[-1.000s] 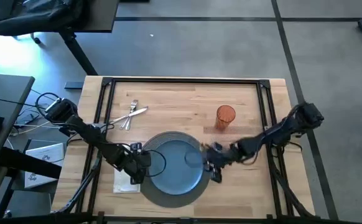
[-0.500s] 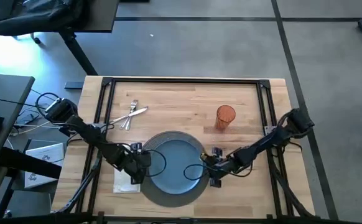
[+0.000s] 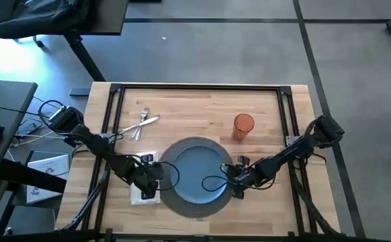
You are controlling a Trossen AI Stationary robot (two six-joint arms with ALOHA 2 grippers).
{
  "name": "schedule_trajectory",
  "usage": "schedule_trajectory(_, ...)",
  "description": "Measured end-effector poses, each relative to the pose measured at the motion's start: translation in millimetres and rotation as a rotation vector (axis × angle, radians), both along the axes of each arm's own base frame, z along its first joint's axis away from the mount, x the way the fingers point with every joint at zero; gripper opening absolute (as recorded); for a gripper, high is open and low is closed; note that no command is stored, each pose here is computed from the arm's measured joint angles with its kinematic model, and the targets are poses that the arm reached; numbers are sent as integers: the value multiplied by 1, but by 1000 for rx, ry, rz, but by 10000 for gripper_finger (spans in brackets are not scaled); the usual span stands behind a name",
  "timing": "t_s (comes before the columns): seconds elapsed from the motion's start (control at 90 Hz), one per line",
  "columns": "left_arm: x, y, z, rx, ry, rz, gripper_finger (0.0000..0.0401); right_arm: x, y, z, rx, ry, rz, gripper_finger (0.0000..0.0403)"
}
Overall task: Set table place
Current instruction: Put the blue plate on the gray table mat
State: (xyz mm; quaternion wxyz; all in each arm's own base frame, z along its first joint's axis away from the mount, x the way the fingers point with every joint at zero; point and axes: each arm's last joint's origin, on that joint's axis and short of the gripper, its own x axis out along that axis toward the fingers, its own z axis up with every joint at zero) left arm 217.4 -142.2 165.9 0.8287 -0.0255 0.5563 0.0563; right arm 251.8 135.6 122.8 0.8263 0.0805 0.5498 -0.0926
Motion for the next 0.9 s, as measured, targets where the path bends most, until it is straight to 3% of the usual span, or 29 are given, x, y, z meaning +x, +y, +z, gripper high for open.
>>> schedule_trajectory(0.289,2,-1,1,-11,-23,-2,137,-7,-2,29,50,-41,-12,148)
schedule_trajectory(0.544,2,-1,1,-12,-25,-7,137,-8,-2,17,-14,17,61,148)
schedule_trajectory(0.9,2,-1,1,-12,-25,-8,137,7,-2,19,-14,-112,65,148)
